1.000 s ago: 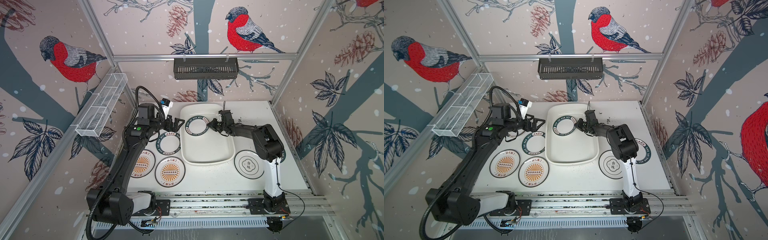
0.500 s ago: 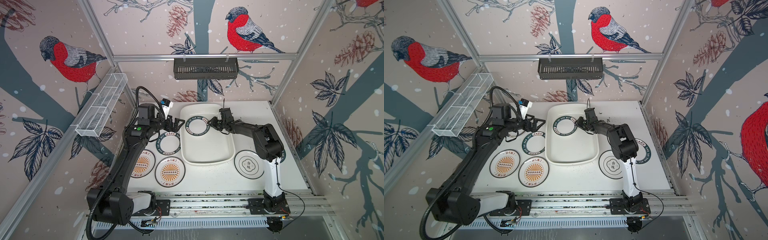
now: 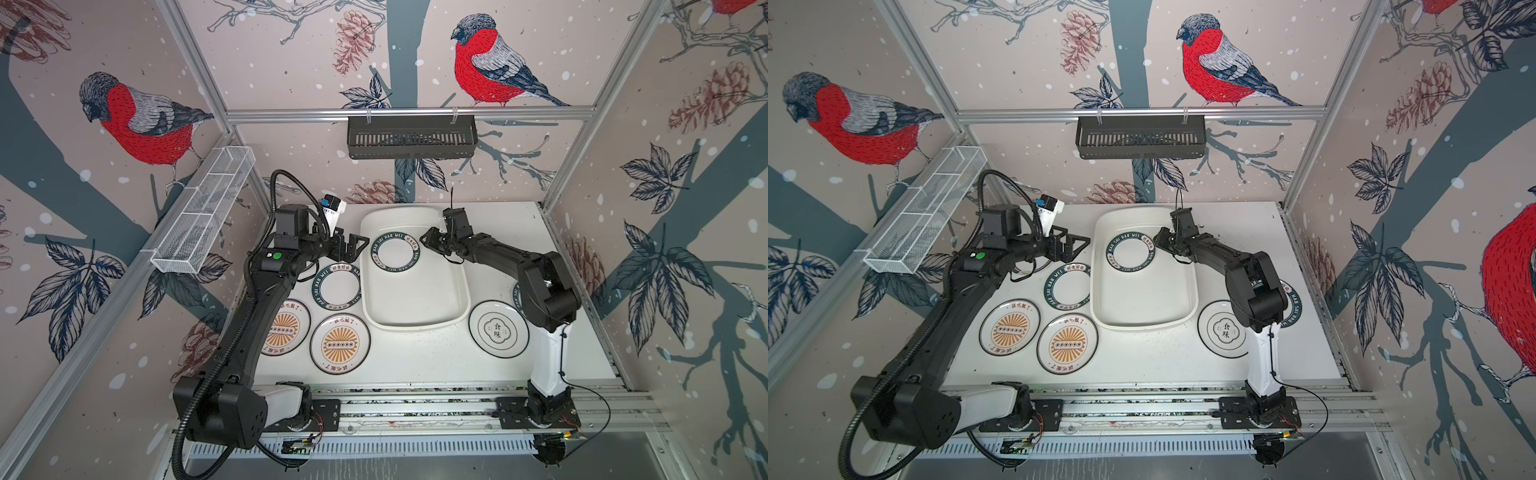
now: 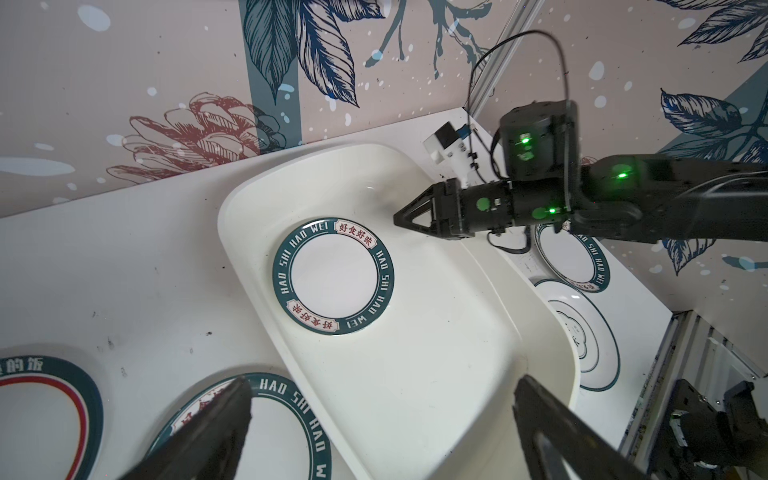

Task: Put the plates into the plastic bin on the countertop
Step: 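Withdraw the right gripper from the bin toward the plates nearer the robot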

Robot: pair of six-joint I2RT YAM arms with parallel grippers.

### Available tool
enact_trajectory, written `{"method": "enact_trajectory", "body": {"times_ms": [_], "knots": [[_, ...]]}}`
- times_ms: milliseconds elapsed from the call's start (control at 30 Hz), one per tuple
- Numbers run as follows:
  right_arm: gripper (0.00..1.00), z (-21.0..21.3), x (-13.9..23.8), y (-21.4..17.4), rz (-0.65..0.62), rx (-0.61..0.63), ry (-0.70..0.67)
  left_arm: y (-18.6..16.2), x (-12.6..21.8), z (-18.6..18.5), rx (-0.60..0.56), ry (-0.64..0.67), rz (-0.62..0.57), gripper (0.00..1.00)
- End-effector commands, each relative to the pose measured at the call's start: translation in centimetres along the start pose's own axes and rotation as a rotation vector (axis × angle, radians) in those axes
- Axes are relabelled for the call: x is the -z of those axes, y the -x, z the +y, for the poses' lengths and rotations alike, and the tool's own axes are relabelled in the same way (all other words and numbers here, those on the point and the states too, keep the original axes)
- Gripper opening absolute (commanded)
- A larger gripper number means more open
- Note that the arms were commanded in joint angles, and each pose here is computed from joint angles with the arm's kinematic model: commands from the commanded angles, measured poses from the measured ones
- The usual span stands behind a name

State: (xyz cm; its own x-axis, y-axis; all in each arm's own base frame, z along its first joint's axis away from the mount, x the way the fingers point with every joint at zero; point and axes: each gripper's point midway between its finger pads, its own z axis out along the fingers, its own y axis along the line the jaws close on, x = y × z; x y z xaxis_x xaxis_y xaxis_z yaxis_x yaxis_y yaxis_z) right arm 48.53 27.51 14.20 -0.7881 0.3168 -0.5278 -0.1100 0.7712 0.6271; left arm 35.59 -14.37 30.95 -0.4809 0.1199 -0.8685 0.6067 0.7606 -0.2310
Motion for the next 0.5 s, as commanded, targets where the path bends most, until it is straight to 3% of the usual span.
{"method": "enact_trajectory", "body": {"times_ms": [0, 200, 467], "knots": [[0.37, 0.2, 3.7, 2.2, -0.111, 0.074, -0.057, 0.3, 0.1, 0.2, -0.063, 0.021, 0.005, 0.98], [0.39, -3.2, 11.2, 2.8, -0.259, 0.064, -0.205, 0.4, -0.1, 0.1, -0.067, 0.001, 0.005, 0.98], [0.47, -12.0, 19.4, 1.2, -0.407, -0.113, -0.386, 1.6, -0.4, -0.4, -0.066, -0.037, -0.015, 0.98]]}}
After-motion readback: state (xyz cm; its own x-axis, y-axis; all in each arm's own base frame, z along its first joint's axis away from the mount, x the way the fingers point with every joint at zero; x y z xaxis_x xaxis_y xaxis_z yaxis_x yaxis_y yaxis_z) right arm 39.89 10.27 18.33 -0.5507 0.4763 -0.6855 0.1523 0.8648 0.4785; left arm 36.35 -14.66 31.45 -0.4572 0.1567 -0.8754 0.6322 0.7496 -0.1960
